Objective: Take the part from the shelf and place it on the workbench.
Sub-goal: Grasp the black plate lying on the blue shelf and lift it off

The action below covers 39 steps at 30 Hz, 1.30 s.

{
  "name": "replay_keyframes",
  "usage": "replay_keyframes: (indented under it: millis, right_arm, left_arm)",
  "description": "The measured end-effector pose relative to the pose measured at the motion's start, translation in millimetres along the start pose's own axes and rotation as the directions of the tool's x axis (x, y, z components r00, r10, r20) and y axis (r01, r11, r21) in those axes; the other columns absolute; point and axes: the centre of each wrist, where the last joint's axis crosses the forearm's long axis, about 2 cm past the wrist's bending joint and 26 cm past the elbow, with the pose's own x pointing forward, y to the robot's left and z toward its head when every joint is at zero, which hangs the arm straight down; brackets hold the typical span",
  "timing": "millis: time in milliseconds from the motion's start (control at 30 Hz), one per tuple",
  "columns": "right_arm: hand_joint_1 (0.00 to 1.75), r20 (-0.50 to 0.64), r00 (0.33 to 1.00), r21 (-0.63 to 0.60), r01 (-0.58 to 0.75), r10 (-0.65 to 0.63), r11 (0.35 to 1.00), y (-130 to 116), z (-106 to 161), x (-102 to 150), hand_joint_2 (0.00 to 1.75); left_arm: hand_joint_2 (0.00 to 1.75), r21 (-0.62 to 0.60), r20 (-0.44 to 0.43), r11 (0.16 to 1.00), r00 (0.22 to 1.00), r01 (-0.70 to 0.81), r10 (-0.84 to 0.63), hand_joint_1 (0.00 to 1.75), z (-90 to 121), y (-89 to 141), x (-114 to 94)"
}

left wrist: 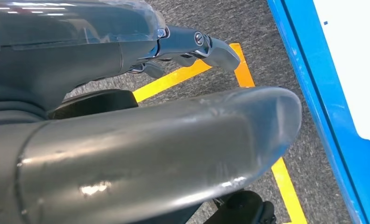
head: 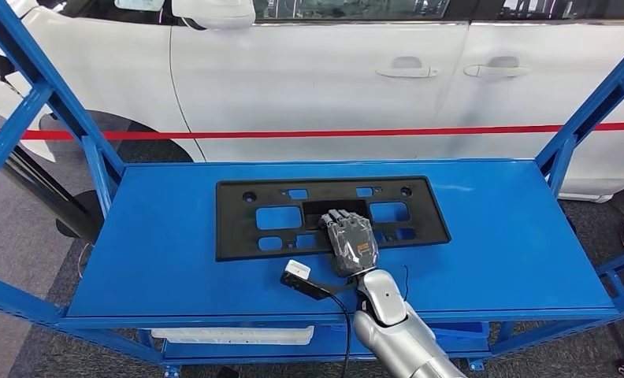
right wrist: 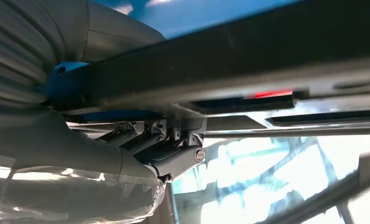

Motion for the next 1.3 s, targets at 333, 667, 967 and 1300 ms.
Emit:
replay_keyframes:
  millis: [333,667,967,1300]
  right_arm:
    - [1.75,0.125,0.871,-0.190,0.490,-0.474,0.851,-95.4,-65.7,-13.4,1.75]
    - [1.75,0.443,0.473,-0.046,0.861,-0.762,0.507,-208.4,-97.4,-19.3,1.75]
    - [1.75,0.544,0.453,-0.045,0.856,-0.707,0.514,-238.3,-93.1,-19.9,1.75]
    - [1.75,0.619,0.330,0.083,0.875,-0.713,0.477,-244.2,-60.9,-12.8,1.75]
  left_arm:
    - [0.87,0.019,0.032,0.999,0.999,-0.030,0.029,0.00,0.6,-0.4,-1.1]
    - [1.75,0.031,0.213,0.996,0.974,-0.082,0.074,0.00,-0.4,-0.1,0.8]
    - [1.75,0.017,0.257,0.994,0.961,-0.106,0.098,0.00,-1.8,-0.3,3.8]
    - [1.75,-0.007,0.336,0.954,0.898,-0.298,0.283,0.00,-7.1,-1.5,16.6]
